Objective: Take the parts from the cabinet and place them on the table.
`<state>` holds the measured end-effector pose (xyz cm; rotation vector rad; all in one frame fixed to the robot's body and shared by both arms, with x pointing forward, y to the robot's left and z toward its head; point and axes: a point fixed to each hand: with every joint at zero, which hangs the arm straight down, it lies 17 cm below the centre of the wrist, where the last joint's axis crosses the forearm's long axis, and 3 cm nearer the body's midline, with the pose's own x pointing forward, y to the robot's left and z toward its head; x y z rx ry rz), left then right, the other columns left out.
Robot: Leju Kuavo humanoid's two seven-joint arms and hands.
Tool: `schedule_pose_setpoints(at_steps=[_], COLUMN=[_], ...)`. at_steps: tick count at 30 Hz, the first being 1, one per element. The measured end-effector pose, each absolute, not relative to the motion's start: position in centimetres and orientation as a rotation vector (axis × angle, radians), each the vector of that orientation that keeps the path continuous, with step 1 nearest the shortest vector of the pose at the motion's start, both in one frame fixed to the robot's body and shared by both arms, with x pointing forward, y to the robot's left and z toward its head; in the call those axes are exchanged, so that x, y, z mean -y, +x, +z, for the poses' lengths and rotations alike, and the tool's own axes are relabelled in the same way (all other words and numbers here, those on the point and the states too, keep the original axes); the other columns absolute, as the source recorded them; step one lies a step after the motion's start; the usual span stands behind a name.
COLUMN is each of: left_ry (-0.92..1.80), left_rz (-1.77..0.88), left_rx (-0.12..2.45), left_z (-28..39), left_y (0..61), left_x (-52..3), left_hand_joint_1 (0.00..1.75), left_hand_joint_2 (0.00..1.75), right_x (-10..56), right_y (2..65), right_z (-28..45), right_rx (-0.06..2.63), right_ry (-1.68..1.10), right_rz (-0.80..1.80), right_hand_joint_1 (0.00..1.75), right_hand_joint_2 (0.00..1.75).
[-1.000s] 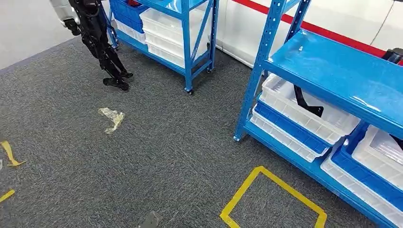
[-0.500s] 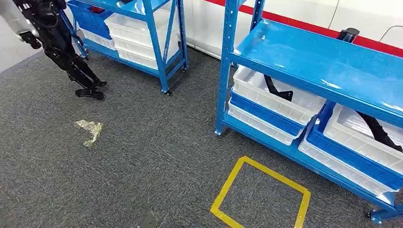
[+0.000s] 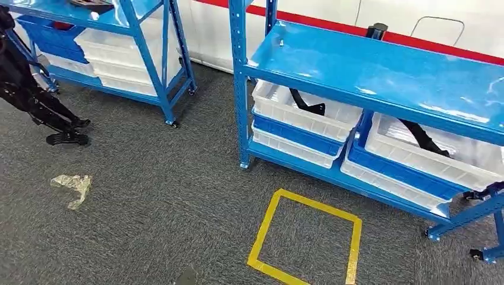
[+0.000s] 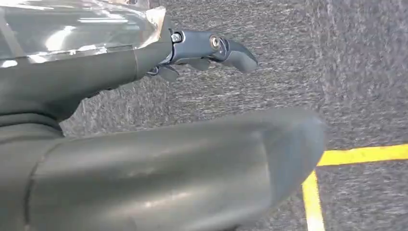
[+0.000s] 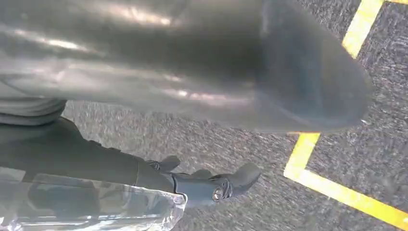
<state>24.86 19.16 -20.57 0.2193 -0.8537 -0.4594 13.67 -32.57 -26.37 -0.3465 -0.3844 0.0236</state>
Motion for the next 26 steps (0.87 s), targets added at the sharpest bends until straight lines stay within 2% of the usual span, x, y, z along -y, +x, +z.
schedule_pose_setpoints(at_steps=[4, 5, 26], left_ry=[0.213, 0.212, 0.201], left_rz=[-0.459, -0.459, -0.45], left_rx=[0.858, 0.855, 0.839], left_z=[-20.43, -20.47, -20.58], left_y=[25.1, 25.03, 25.15], left_x=[-18.82, -18.81, -18.74], left_hand_joint_1=[0.0, 0.0, 0.0], left_hand_joint_2=[0.0, 1.75, 1.75], right_x=[32.57, 32.62, 32.67], right_y=[13.99, 14.03, 13.76], right_z=[-26.3, -26.29, -26.36], right_rx=[0.389, 0.389, 0.377], right_ry=[-0.347, -0.348, -0.352], right_rz=[0.022, 0.021, 0.018], right_hand_joint_1=[0.0, 0.0, 0.0], right_hand_joint_2=[0.0, 0.0, 0.0])
